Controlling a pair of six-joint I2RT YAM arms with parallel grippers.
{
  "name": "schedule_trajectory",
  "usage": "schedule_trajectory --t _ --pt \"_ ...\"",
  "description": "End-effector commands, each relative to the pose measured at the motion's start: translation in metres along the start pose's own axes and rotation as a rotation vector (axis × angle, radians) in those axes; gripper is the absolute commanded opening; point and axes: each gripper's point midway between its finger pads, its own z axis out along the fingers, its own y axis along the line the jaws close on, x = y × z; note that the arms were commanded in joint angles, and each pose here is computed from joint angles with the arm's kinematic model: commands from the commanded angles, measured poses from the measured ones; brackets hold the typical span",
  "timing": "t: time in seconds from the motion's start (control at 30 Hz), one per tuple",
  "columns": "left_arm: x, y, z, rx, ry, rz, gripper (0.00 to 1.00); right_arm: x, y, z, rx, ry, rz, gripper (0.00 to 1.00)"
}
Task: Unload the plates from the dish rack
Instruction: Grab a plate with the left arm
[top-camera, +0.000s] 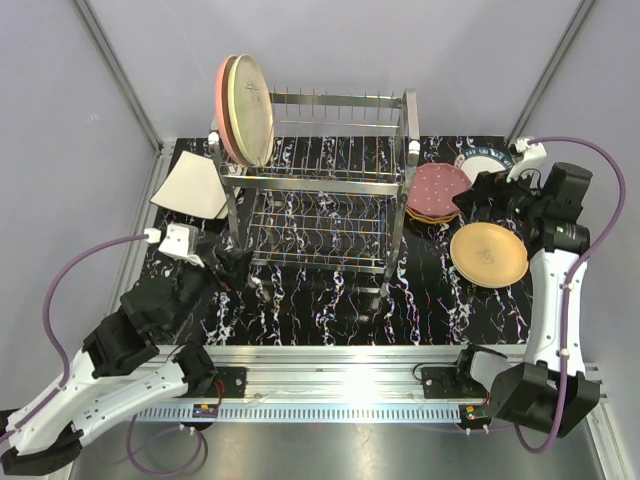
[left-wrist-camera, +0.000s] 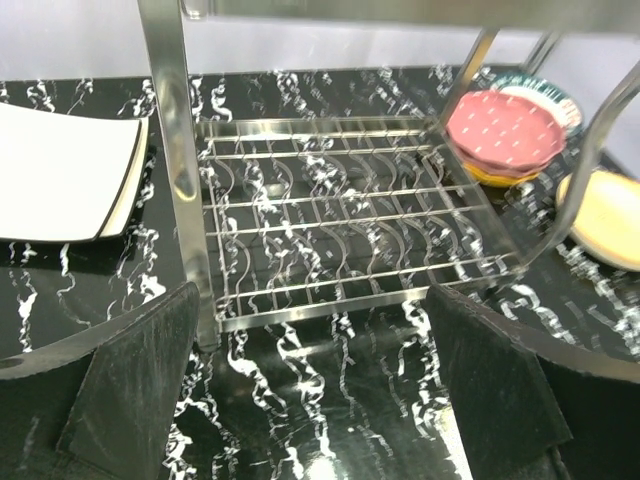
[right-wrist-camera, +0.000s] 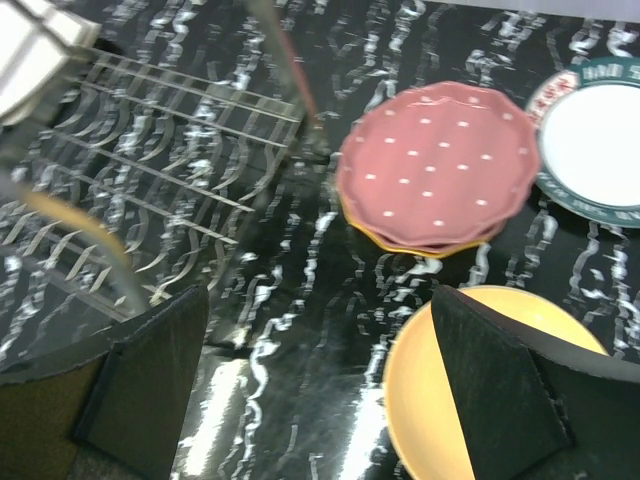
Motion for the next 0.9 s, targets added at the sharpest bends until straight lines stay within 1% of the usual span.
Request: schedule_trajectory --t 0.0,0.07,0.17,0.2,0.3,0.33,0.47,0.53,0.57,0.6,0.67,0.87 --pt "-0.029 -0.008 -0.009 0.039 -0.041 -0.062 0.99 0.001 0.039 -0.014 -0.147 -0.022 0.032 1.00" --pt "-0.035 -0.008 -0.011 0.039 -0.042 -0.066 0.99 0.005 0.057 -0.019 -0.235 -0.032 0.041 1.00" --pt "-0.058 -0.009 -0.017 0.045 -0.064 -0.079 0.99 0.020 0.070 -0.020 -0.316 -0.030 0.060 1.00" --pt "-0.075 -0.010 -0.023 0.052 -0.090 -0.096 0.99 0.026 0.070 -0.018 -0.320 -0.022 0.064 1.00" --pt "-0.089 -0.013 -0.024 0.047 -0.083 -0.095 0.99 0.035 0.070 -0.019 -0.313 -0.009 0.033 1.00" --pt "-0.100 -0.015 -0.025 0.052 -0.095 -0.104 0.99 0.036 0.069 -0.018 -0.312 -0.010 0.022 1.00" --pt "-0.115 -0.016 -0.020 0.026 -0.106 -0.102 0.99 0.041 0.068 -0.019 -0.299 -0.004 0.012 1.00" --pt "-0.119 -0.014 -0.013 -0.020 -0.094 -0.093 0.99 0.042 0.068 -0.020 -0.291 -0.004 0.011 1.00" --pt "-0.132 -0.012 -0.017 -0.033 -0.108 -0.106 0.99 0.042 0.068 -0.021 -0.286 -0.005 0.007 1.00" --pt "-0.132 -0.013 -0.010 -0.062 -0.093 -0.094 0.99 0.043 0.068 -0.022 -0.283 -0.003 0.009 1.00" --pt "-0.147 -0.013 -0.012 -0.073 -0.102 -0.098 0.99 0.040 0.069 -0.024 -0.278 -0.016 -0.007 1.00" --pt "-0.158 -0.019 0.004 -0.113 -0.087 -0.060 0.99 0.040 0.069 -0.026 -0.273 -0.021 -0.015 1.00"
